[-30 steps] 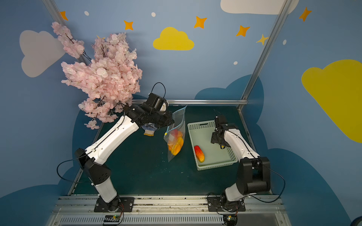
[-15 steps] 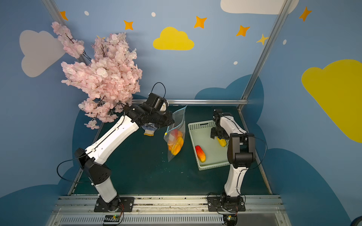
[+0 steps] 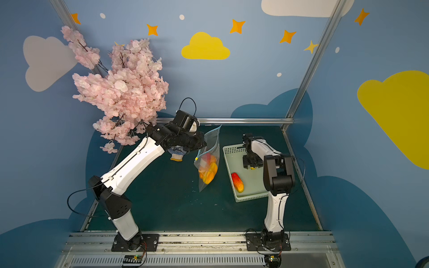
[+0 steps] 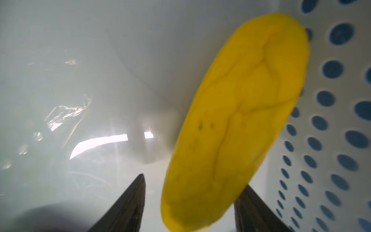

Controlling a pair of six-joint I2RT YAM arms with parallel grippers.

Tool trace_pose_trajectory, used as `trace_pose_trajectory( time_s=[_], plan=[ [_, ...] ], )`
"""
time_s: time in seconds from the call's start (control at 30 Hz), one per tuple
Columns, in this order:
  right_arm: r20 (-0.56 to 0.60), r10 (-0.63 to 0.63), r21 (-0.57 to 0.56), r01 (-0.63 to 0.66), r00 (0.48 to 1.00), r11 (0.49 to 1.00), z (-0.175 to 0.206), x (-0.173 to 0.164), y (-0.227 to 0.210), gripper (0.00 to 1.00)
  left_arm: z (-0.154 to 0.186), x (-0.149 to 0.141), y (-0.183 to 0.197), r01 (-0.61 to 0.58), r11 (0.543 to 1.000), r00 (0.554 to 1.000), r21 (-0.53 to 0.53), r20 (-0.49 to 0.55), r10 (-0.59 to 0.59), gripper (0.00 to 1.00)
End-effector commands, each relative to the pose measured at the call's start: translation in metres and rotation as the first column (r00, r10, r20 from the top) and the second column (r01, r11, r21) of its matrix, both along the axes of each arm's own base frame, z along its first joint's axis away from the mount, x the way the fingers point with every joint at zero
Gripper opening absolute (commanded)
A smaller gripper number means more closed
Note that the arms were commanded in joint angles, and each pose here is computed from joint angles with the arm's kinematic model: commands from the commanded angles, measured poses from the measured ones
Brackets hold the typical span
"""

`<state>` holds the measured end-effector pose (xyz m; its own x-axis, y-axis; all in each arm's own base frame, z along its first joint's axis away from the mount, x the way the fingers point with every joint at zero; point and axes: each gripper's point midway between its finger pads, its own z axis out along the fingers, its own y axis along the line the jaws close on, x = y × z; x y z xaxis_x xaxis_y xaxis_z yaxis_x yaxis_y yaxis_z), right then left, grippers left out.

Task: Place the mango in a zip-top bag and seal the zipper
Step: Pick up the mango from the basket.

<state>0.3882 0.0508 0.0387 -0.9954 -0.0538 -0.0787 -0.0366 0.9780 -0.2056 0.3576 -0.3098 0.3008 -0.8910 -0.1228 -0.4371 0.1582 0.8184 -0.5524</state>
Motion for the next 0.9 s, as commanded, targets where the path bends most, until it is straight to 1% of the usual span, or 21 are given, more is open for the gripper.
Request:
trace_pose_trajectory(
  time_s=[0.0,0.13,0.27,0.4,0.5,0.67,0.8,0.87],
  plan=[
    [0.02,-0.039,0.008,0.039,0.999,0.999,0.002,0.007,-0.011,0.66,0.011,-0.002,0.003,0.001,1.0,1.0,-0.022,0.023,-0.001,0.03],
    [0.036,-0.084,0.011,0.083,0.996,0.996,0.004,0.019,-0.02,0.7,0.01,-0.003,0.002,0.007,1.0,1.0,-0.024,0.018,-0.007,0.03],
    [0.047,-0.194,0.14,0.186,0.98,0.973,0.013,0.029,-0.011,0.74,0.01,-0.003,0.002,0.007,1.0,1.0,-0.024,0.016,-0.007,0.03],
    [0.048,-0.274,0.21,0.259,0.96,0.943,0.023,0.037,0.0,0.77,0.01,-0.003,0.002,0.009,1.0,1.0,-0.025,0.016,-0.009,0.03],
    [0.053,-0.309,0.195,0.293,0.95,0.936,0.022,0.043,-0.006,0.78,0.011,-0.003,0.001,0.01,1.0,1.0,-0.026,0.018,-0.009,0.03],
    [0.013,-0.284,0.126,0.28,0.959,0.952,0.003,0.045,-0.019,0.77,0.013,-0.004,0.002,0.014,0.999,1.0,-0.032,0.02,-0.014,0.03],
    [0.019,-0.242,0.09,0.24,0.97,0.967,-0.003,0.046,-0.024,0.74,0.012,-0.006,0.003,0.013,0.999,1.0,-0.031,0.019,-0.012,0.03],
    [0.016,-0.224,0.087,0.221,0.975,0.971,-0.007,0.047,-0.023,0.69,0.013,-0.007,0.003,0.015,0.999,1.0,-0.031,0.019,-0.014,0.03]
  ],
)
